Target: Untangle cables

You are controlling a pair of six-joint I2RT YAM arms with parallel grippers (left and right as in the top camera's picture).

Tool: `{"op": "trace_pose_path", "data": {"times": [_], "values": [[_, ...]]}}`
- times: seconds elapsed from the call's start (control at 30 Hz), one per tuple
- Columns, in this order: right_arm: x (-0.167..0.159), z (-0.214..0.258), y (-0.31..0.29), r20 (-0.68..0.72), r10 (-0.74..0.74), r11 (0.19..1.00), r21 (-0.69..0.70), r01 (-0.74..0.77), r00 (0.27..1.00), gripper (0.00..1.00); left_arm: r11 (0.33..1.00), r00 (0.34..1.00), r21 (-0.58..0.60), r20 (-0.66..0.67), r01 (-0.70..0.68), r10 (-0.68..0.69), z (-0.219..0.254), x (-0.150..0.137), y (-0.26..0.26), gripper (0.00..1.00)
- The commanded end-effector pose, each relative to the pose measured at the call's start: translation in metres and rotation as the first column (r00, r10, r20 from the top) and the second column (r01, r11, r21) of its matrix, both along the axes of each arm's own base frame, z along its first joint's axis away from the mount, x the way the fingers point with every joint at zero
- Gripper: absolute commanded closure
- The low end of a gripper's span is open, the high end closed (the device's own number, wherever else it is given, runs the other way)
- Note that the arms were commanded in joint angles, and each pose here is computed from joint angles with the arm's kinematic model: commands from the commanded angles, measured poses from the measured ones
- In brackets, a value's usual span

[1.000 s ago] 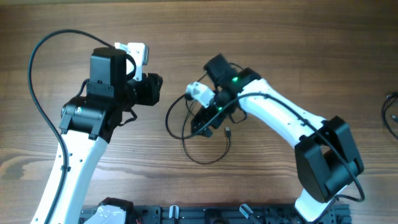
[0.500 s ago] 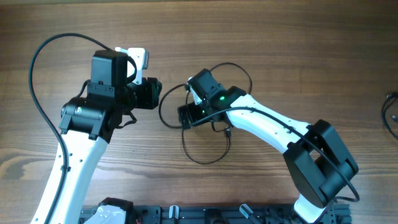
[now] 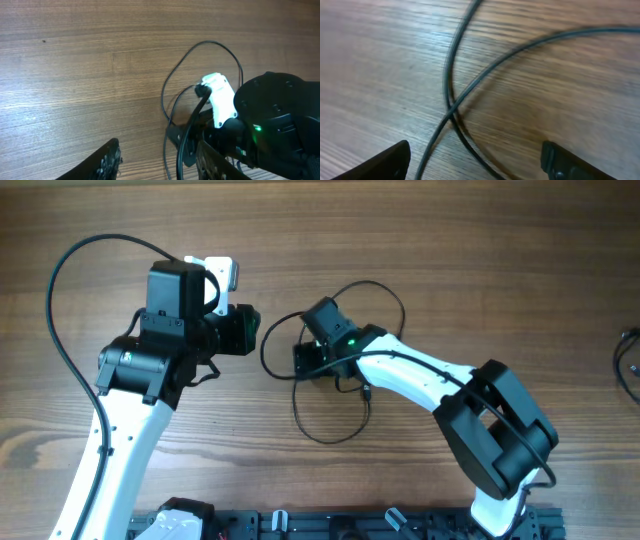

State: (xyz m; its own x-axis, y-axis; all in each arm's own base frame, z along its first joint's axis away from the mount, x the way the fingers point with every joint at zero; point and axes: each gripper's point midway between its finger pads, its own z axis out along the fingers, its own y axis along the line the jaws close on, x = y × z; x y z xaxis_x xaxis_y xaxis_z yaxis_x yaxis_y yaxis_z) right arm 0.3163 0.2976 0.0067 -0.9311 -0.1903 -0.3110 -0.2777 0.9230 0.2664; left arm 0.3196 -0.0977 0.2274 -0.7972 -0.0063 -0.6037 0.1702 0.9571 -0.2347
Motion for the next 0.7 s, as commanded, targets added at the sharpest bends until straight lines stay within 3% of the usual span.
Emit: {"op": "trace_pose_path", "data": {"times": [0.0, 0.1, 0.2, 0.4, 0.53, 0.67], "values": [[-0.033, -0.051, -0.005, -0.119, 0.235, 0.97, -0.039, -0.241, 0.965, 0.15, 1.0, 1.0, -0.002, 0.008, -0.011, 0.011, 0.003, 0.0, 0.002, 0.49], [-0.042, -0.065, -0.01, -0.172, 0.238, 0.967, -0.05, -0.25, 0.956, 0.19, 1.0, 1.0, -0.002, 0.008, -0.011, 0.011, 0.003, 0.0, 0.002, 0.49], [-0.05, -0.068, -0.006, -0.208, 0.246, 0.967, -0.016, -0.255, 0.947, 0.3, 1.0, 1.0, -0.002, 0.008, -0.011, 0.011, 0.003, 0.0, 0.002, 0.49], [-0.052, -0.07, -0.009, -0.28, 0.048, 0.998, -0.027, -0.058, 0.959, 0.31, 1.0, 1.0, -0.001, 0.011, -0.011, 0.011, 0.003, 0.001, 0.002, 0.49], [-0.057, -0.076, -0.033, -0.305, -0.065, 0.988, -0.15, 0.02, 0.95, 0.33, 1.0, 0.999, 0.011, 0.032, -0.021, 0.021, 0.006, 0.005, 0.005, 0.49], [-0.069, -0.079, -0.067, -0.316, -0.084, 0.951, -0.307, -0.018, 0.945, 0.33, 1.0, 0.999, 0.009, 0.039, -0.021, 0.021, 0.007, 0.006, 0.004, 0.49]]}}
